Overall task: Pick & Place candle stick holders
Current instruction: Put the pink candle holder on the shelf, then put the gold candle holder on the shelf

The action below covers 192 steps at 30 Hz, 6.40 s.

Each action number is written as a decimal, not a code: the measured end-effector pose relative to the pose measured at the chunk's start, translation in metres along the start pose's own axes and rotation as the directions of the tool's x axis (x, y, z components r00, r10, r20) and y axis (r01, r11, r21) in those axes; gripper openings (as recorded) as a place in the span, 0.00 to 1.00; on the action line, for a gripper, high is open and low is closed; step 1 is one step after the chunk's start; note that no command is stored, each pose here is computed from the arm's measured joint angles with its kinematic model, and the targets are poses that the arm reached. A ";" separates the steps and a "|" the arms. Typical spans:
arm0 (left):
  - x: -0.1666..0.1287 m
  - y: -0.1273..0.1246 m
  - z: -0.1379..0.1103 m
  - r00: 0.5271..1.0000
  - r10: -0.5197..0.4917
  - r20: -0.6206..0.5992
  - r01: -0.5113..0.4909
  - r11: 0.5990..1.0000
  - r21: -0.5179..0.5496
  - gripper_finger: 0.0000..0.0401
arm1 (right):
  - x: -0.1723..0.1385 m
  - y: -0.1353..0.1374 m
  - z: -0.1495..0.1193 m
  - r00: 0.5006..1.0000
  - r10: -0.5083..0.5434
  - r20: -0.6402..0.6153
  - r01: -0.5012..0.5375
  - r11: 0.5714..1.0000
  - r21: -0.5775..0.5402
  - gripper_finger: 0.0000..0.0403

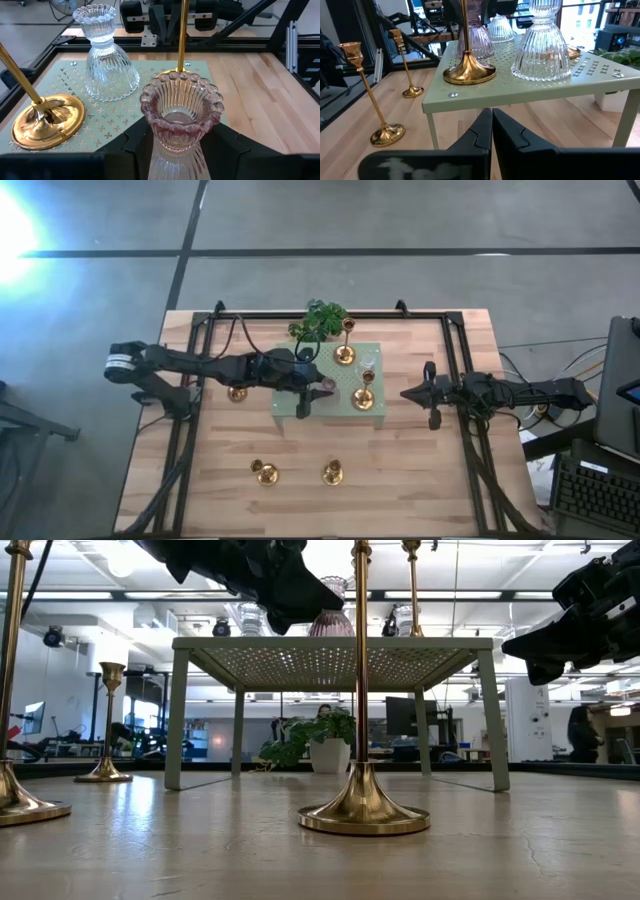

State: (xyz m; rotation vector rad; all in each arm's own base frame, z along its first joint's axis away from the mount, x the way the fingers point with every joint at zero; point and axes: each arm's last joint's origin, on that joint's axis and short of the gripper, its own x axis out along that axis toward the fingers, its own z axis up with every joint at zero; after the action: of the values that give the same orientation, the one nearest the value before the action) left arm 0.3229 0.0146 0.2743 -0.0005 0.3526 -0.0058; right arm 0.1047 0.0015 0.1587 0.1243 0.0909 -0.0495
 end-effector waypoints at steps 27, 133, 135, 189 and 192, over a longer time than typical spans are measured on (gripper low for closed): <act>-0.025 0.000 0.041 0.997 -0.003 0.073 -0.003 0.996 0.093 0.64 | 0.000 0.000 0.000 1.000 0.000 0.000 0.000 1.000 0.000 0.02; -0.140 -0.198 -0.105 0.921 -0.076 -0.381 -0.010 0.976 -0.218 0.59 | 0.000 0.000 0.000 1.000 0.000 -0.001 0.000 1.000 0.000 0.02; -0.138 -0.197 -0.104 0.926 -0.075 -0.369 -0.007 0.977 -0.215 0.59 | 0.000 0.000 0.000 1.000 0.000 0.000 0.000 1.000 0.000 0.02; -0.210 -0.132 0.057 0.977 0.127 0.174 -0.149 0.981 0.121 0.05 | 0.000 0.000 0.000 1.000 0.000 -0.001 0.000 1.000 0.000 0.02; -0.216 -0.118 0.079 0.949 0.226 0.218 -0.263 0.951 0.160 0.05 | 0.000 0.000 0.000 1.000 0.000 -0.001 0.000 1.000 0.000 0.02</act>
State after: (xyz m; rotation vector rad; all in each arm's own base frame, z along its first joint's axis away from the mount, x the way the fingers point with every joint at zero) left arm 0.1466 -0.1018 0.4229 0.2289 0.1501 0.2075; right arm 0.1047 0.0015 0.1586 0.1243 0.0917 -0.0495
